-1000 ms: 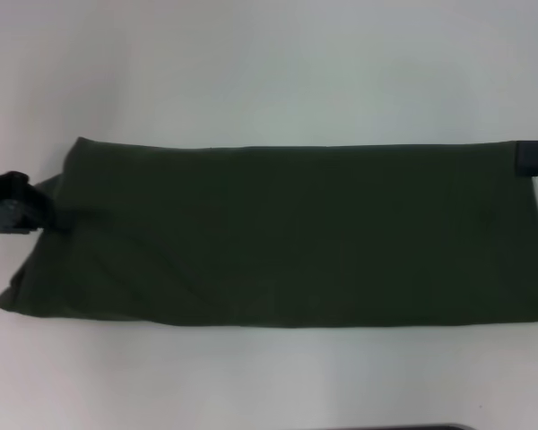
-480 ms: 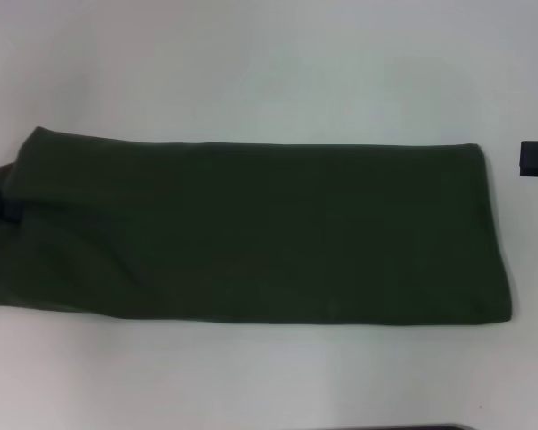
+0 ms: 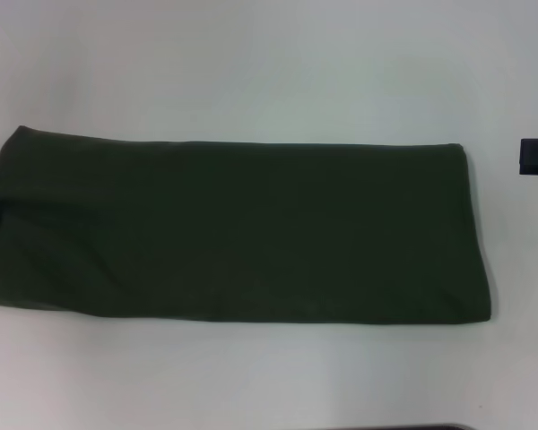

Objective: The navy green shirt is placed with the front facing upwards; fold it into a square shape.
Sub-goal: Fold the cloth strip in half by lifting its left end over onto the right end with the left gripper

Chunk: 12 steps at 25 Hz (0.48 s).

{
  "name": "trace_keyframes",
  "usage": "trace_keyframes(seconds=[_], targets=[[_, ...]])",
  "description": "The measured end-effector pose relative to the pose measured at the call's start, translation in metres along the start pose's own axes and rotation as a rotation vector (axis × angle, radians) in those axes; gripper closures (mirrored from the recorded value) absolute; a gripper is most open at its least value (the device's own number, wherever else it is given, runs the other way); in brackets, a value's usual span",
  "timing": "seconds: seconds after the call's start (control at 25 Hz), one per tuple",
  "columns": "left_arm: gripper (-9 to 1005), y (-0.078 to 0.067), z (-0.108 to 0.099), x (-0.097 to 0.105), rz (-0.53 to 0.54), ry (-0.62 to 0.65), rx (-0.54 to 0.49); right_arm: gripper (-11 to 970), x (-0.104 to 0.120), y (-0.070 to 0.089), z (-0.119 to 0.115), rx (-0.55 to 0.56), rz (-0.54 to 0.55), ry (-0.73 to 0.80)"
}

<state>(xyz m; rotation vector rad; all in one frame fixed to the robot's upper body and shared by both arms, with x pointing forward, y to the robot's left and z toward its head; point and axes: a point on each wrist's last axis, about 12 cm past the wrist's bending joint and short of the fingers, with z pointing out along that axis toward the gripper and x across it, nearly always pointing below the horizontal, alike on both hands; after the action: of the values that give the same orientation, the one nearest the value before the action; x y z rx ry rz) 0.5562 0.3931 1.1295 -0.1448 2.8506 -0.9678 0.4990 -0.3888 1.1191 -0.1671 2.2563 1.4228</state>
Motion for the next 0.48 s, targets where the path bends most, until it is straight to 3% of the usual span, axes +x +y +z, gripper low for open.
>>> trace_keyframes(seconds=[0.28,0.48], targets=[[950,0.0066,-0.0081,0.0006,-0.012,-0.015,-0.018,126,-0.0007,0.0001,0.0000,0.001,0.012,0.000],[950,-0.0004,-0.0046,0.0053,0.015,0.012,0.051,126,-0.0014,0.0004,0.0004,0.000,0.011,0.001]])
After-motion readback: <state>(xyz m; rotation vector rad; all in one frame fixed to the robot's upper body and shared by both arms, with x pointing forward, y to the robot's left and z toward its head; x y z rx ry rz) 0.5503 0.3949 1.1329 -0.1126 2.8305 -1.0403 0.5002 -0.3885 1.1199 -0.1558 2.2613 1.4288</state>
